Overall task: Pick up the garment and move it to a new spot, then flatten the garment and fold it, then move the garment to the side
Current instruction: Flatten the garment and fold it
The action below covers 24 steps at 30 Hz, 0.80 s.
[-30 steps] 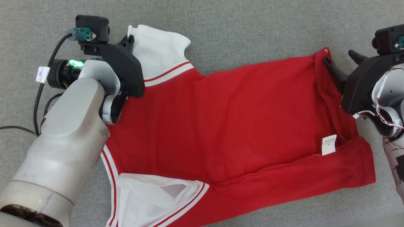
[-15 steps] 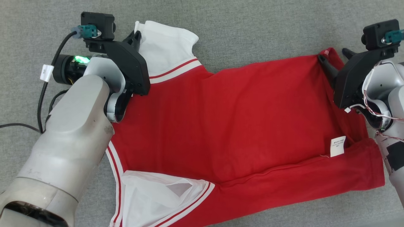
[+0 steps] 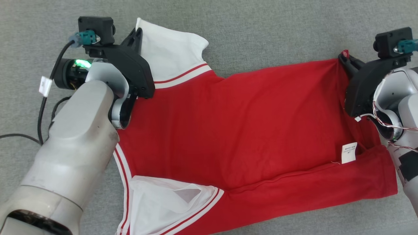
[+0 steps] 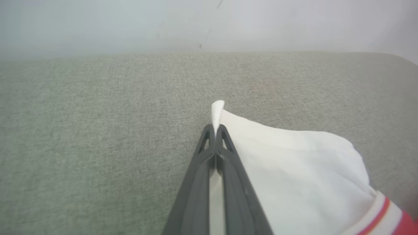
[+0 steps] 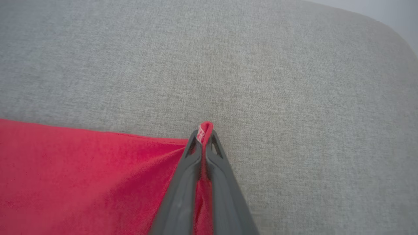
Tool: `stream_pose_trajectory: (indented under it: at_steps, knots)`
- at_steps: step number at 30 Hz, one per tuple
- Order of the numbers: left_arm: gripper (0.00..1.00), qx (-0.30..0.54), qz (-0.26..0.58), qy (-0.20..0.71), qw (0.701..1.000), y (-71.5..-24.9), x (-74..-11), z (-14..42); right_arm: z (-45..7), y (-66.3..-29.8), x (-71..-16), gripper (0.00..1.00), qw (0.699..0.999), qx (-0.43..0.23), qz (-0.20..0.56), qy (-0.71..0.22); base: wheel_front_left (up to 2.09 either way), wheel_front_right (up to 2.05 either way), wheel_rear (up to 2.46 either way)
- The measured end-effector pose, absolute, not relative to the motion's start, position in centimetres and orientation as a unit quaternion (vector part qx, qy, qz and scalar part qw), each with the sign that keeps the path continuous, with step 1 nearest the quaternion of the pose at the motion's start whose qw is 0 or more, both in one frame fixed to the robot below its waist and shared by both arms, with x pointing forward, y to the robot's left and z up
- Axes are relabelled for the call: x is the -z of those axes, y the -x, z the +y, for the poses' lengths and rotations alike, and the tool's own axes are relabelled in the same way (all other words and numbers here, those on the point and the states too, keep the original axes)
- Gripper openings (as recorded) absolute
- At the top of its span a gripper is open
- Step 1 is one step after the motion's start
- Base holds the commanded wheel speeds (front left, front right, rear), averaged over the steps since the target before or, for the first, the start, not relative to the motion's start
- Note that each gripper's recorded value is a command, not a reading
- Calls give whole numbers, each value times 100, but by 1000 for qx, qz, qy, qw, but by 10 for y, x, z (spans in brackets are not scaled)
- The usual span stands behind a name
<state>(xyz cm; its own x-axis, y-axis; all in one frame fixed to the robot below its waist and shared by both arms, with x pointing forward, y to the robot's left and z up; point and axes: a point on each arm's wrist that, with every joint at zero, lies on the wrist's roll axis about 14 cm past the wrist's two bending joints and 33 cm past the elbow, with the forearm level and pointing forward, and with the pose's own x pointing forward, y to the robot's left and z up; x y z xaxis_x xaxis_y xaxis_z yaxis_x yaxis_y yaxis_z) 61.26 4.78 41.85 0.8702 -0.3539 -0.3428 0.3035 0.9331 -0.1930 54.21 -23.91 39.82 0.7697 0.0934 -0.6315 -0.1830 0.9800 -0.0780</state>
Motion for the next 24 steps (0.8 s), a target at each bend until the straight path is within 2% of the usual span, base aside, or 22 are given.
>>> stream_pose_trajectory:
  at_steps: [9, 24]
  knots:
    - [0, 178, 102, 111, 972, -593, -451, 45, -241, -537, -415, 0, 961, -73, 263, 51, 0, 0, 0]
    - [0, 167, 67, 120, 976, -508, -472, 68, -236, -478, -431, 0, 977, -62, 203, 25, 0, 0, 0]
